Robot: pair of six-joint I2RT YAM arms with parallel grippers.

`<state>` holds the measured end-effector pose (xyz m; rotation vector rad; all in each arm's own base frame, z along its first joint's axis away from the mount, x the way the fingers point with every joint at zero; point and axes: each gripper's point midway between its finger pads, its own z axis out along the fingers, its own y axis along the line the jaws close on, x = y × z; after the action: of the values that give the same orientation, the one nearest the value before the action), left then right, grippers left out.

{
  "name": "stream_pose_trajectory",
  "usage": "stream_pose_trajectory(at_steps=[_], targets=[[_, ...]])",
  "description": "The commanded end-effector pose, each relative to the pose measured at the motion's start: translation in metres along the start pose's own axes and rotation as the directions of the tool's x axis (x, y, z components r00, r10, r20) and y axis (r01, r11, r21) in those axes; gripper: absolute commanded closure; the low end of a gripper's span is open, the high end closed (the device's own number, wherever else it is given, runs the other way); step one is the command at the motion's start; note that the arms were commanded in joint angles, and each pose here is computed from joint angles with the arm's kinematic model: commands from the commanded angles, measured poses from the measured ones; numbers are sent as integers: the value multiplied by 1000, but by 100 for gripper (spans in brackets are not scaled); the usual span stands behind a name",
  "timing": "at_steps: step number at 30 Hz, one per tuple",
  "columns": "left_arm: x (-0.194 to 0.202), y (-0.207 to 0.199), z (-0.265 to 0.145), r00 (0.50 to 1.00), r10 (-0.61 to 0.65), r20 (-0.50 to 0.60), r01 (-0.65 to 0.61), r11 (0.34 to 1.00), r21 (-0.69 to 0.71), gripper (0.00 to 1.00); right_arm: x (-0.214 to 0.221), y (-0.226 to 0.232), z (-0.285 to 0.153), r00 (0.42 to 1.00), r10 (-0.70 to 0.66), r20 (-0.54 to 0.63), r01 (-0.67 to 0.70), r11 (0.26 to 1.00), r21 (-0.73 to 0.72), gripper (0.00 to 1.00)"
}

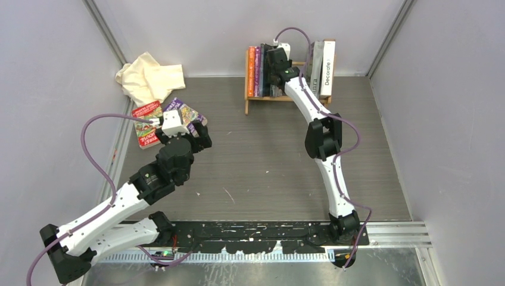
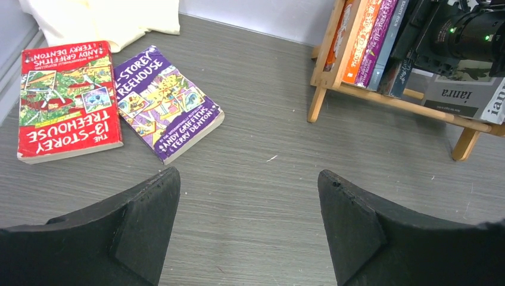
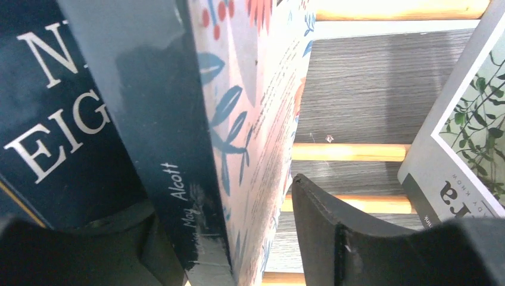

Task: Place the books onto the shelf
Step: Adjust the book on the shelf.

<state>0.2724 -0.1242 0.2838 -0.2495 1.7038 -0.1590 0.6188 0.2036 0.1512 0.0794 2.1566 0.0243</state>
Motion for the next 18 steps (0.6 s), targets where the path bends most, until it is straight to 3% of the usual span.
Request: stream_pose_trajectory(at_steps=[1, 18], targets=[[-11, 1, 1, 998, -46, 35, 46, 999, -17, 15, -27, 25, -14, 997, 26, 78, -20, 997, -77, 35], [-17, -14, 6, 998, -43, 36, 43, 999, 20, 15, -75, 12, -74, 979, 58, 195, -50, 998, -46, 33]])
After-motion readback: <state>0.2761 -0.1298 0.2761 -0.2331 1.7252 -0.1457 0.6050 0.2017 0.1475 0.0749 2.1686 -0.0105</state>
